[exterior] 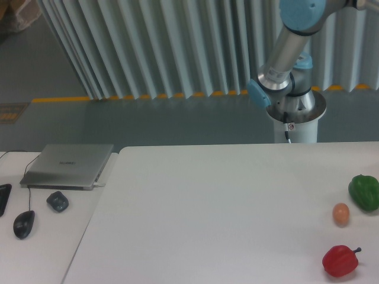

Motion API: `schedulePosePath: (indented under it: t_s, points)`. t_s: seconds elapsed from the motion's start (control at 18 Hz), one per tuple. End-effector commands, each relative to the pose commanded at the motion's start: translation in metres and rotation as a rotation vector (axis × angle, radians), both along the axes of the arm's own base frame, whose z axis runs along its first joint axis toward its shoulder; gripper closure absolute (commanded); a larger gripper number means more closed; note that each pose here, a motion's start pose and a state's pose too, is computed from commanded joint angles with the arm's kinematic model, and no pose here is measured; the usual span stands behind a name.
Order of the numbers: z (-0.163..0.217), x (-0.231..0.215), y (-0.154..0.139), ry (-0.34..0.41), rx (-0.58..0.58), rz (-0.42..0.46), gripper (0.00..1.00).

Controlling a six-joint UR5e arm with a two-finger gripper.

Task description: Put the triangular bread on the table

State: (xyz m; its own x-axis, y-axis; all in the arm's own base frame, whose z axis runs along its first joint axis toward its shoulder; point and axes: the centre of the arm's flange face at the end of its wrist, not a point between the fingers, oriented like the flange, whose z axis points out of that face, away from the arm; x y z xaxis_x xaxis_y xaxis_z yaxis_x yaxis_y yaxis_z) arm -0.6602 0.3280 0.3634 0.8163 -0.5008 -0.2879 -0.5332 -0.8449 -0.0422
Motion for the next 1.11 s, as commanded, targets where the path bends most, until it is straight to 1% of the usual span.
schedulePosePath:
  t_s: [0.11,0.22,0.5,0.67,0.78,1.06,1.11]
  points:
    - [-0.005,0.002,0.003,-0.006,-0.001,-0.003,0.0]
    - [-0.021,0.0,0.004,-0.028,-0.008,-0.005,0.0]
    - [-0.051,0.002,-0.005,-0.081,-0.028,0.017,0.0]
    - [-0.053,0.003,-0.013,-0.079,-0.082,0.066,0.0]
    - [-0.056,0.003,-0.014,-0.077,-0.102,0.074,0.0]
    - [-0.067,0.003,-0.01,-0.09,-0.106,0.07,0.0]
    - [-0.07,0.003,-0.009,-0.093,-0.107,0.067,0.04]
